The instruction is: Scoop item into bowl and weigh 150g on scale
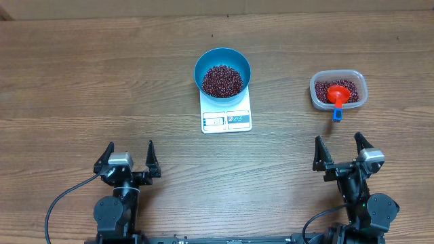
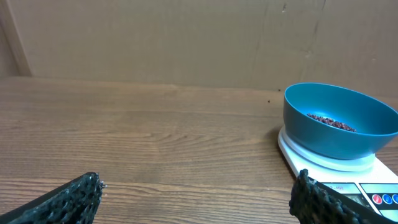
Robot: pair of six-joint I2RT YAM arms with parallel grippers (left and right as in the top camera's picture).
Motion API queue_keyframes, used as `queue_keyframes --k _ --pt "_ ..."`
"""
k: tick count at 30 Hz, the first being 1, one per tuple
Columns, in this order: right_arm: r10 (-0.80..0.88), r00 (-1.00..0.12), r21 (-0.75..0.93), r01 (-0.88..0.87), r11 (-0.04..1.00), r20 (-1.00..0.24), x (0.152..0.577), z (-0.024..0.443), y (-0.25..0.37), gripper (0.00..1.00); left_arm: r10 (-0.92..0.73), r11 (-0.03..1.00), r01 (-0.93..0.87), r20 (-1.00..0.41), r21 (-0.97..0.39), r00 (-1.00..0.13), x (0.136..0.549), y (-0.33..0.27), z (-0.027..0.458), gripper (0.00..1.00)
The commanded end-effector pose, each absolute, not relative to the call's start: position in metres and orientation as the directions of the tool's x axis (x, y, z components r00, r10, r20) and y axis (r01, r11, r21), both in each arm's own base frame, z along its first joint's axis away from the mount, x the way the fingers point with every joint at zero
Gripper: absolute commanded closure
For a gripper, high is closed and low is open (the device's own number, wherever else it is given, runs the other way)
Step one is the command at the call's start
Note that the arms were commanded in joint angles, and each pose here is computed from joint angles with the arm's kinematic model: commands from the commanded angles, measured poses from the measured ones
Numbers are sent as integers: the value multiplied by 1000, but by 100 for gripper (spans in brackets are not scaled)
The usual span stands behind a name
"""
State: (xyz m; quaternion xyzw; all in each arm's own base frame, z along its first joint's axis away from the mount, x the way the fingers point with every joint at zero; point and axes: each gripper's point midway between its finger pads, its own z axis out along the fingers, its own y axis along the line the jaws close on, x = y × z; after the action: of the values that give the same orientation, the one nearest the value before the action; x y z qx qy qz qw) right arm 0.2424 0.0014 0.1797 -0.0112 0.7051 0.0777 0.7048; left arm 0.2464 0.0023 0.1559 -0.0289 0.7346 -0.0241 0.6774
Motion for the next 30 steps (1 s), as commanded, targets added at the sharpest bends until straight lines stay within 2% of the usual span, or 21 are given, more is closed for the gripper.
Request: queue_keyframes --k 1,13,30 --pt "93 -7 94 -111 989 -996 243 176 -1 0 -57 998 -21 -995 -56 -76 246 5 156 0" --pt "37 -2 37 -114 993 -999 243 176 0 0 -57 998 -21 -995 -56 -76 246 5 156 0" --pt "40 -27 40 13 999 -999 246 169 -6 0 -57 998 -21 -995 -56 -76 246 5 156 0"
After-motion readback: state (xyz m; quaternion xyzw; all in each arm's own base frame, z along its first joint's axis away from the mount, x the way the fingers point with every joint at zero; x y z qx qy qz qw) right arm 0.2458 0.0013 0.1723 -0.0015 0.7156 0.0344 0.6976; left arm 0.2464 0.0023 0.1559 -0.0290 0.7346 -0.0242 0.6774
